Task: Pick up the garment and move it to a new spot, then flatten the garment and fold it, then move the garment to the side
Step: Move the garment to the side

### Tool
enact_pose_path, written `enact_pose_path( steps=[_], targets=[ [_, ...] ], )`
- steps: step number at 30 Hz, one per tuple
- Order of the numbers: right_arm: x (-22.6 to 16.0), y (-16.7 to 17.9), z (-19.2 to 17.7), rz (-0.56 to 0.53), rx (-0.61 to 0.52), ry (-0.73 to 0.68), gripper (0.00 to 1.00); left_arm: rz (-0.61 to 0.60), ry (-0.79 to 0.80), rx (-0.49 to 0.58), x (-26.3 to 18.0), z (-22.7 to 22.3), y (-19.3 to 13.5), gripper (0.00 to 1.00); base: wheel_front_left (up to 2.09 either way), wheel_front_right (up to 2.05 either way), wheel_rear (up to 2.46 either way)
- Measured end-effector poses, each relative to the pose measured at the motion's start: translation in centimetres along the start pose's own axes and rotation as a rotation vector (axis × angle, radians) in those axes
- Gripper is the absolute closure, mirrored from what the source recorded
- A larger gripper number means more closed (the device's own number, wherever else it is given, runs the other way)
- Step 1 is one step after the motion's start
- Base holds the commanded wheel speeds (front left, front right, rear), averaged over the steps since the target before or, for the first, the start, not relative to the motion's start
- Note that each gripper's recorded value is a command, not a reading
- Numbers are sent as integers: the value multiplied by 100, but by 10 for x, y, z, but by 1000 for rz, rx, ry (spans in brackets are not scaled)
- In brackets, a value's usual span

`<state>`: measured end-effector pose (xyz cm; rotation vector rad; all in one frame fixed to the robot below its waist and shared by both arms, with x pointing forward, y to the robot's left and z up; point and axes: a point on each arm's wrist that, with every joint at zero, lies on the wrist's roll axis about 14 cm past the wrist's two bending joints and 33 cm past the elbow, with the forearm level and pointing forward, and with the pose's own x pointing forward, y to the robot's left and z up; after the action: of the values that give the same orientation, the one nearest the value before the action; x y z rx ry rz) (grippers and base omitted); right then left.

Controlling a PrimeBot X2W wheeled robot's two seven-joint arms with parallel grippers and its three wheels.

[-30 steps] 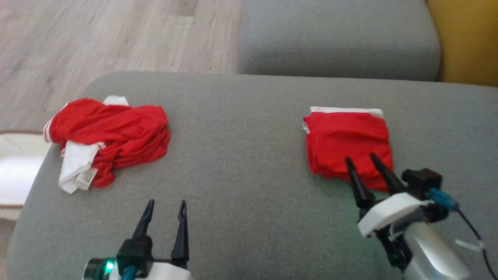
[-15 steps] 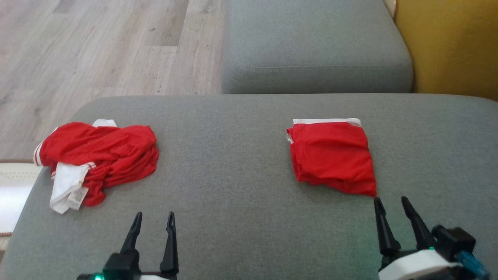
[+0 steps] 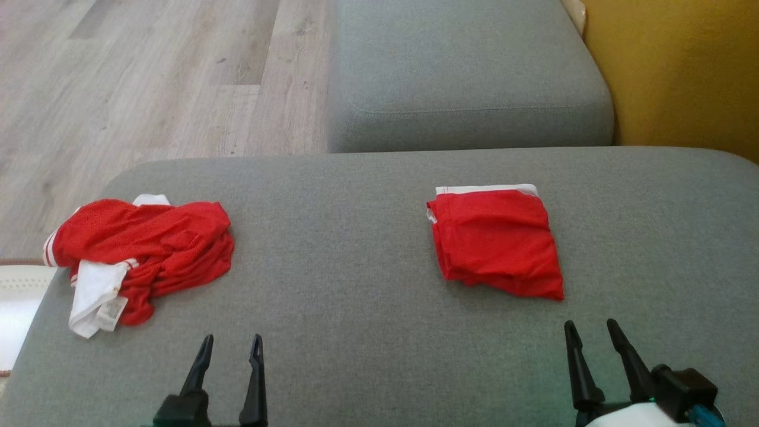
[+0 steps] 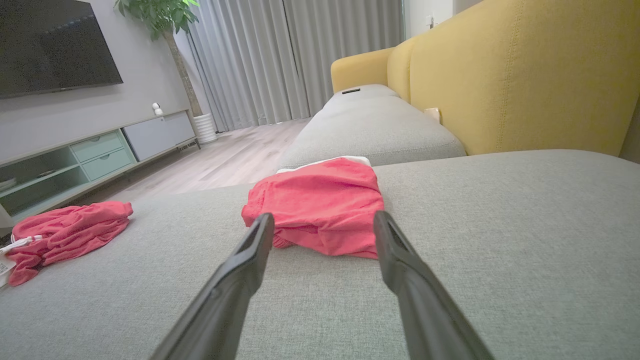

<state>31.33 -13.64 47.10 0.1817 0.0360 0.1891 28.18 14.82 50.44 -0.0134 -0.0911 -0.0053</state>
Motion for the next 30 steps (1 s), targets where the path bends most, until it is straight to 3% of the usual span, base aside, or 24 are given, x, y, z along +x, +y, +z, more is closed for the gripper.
enact_pose_path(
  steps=[30],
  targets=[
    [-4,5,-9,7,-2,24,0,-21,17,15,-3,-6,-4,0,0,0,0]
  ],
)
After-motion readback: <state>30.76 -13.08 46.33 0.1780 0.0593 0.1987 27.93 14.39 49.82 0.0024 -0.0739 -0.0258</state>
